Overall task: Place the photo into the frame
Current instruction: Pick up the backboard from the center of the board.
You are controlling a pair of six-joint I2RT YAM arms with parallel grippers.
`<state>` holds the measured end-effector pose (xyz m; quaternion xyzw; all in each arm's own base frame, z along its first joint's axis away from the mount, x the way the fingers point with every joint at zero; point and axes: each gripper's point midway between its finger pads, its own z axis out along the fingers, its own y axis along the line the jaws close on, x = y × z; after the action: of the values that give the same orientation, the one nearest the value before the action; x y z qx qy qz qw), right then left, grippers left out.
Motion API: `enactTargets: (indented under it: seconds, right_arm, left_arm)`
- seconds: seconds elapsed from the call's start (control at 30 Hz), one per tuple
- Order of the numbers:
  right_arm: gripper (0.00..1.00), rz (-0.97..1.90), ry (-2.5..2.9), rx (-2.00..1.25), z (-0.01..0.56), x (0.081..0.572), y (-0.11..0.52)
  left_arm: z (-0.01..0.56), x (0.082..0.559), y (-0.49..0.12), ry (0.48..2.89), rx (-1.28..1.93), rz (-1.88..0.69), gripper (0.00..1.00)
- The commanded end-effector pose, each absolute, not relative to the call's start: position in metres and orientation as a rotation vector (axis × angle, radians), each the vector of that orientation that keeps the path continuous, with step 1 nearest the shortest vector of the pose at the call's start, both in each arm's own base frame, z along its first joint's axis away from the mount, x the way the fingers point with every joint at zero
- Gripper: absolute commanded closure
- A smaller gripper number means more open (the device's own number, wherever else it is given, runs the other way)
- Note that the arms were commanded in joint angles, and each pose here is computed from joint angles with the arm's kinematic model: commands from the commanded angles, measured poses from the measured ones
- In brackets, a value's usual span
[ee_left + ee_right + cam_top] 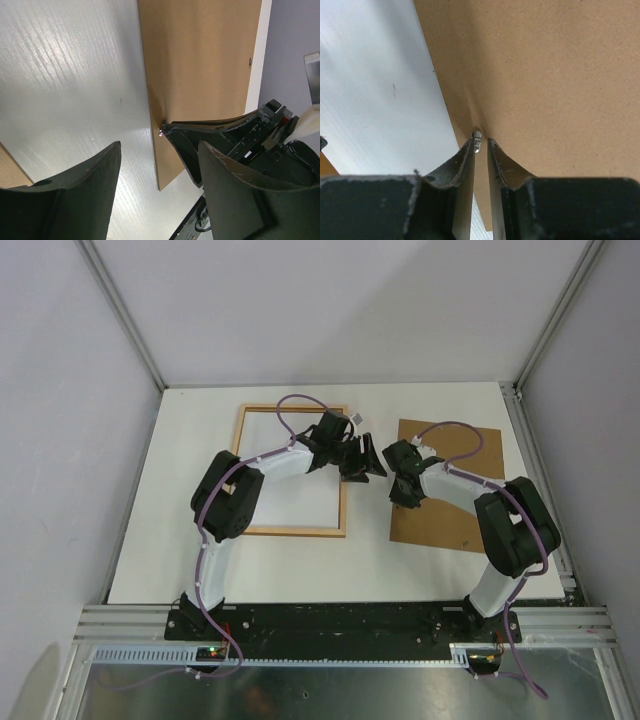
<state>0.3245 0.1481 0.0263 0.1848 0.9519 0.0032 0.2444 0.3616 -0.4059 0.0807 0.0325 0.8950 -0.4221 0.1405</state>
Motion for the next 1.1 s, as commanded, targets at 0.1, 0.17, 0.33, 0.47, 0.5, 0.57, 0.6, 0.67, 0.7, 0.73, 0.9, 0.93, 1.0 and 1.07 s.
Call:
enactTargets:
  seconds: [0.1,0.17,0.33,0.47,0.5,0.57,0.6,0.67,0.7,0.73,0.9,0.93,1.0,1.07]
  right_arm:
    - [0.77,-0.02,2.555,0.53,0.025,0.333,0.146]
    - [0.77,-0.018,2.555,0.53,0.024,0.334,0.147]
    - [0.76,-0.01,2.547,0.531,0.024,0.336,0.148]
    - [0.76,-0.009,2.548,0.526,0.024,0.336,0.149]
    - [0.76,-0.013,2.552,0.525,0.022,0.336,0.148]
    - [0.76,-0.019,2.561,0.522,0.019,0.334,0.148]
    - [0.76,-0.024,2.564,0.521,0.018,0.334,0.148]
    - [0.76,-0.035,2.571,0.515,0.016,0.332,0.148]
    - [0.76,-0.04,2.574,0.512,0.015,0.331,0.148]
    - [0.76,-0.048,2.576,0.508,0.014,0.33,0.148]
    - [0.77,-0.079,2.584,0.489,0.011,0.327,0.147]
    - [0.77,-0.088,2.585,0.483,0.01,0.327,0.147]
    - [0.77,-0.103,2.586,0.476,0.009,0.325,0.146]
    - [0.78,-0.115,2.588,0.468,0.007,0.324,0.146]
  left_arm:
    - [0.095,0.371,-0.411,2.528,0.126,-1.246,0.34]
    - [0.094,0.371,-0.411,2.529,0.128,-1.247,0.34]
    - [0.091,0.37,-0.411,2.537,0.13,-1.246,0.35]
    - [0.088,0.37,-0.411,2.543,0.129,-1.247,0.36]
    - [0.088,0.369,-0.411,2.544,0.13,-1.247,0.36]
    - [0.087,0.369,-0.411,2.547,0.129,-1.248,0.36]
    - [0.086,0.369,-0.411,2.548,0.127,-1.247,0.36]
    - [0.086,0.369,-0.411,2.548,0.127,-1.248,0.36]
    - [0.086,0.369,-0.411,2.55,0.127,-1.247,0.36]
    - [0.086,0.369,-0.411,2.55,0.128,-1.247,0.36]
    - [0.083,0.369,-0.411,2.558,0.121,-1.246,0.37]
    - [0.083,0.368,-0.411,2.558,0.122,-1.247,0.37]
    - [0.081,0.368,-0.411,2.562,0.121,-1.246,0.37]
    - [0.081,0.368,-0.411,2.564,0.121,-1.246,0.37]
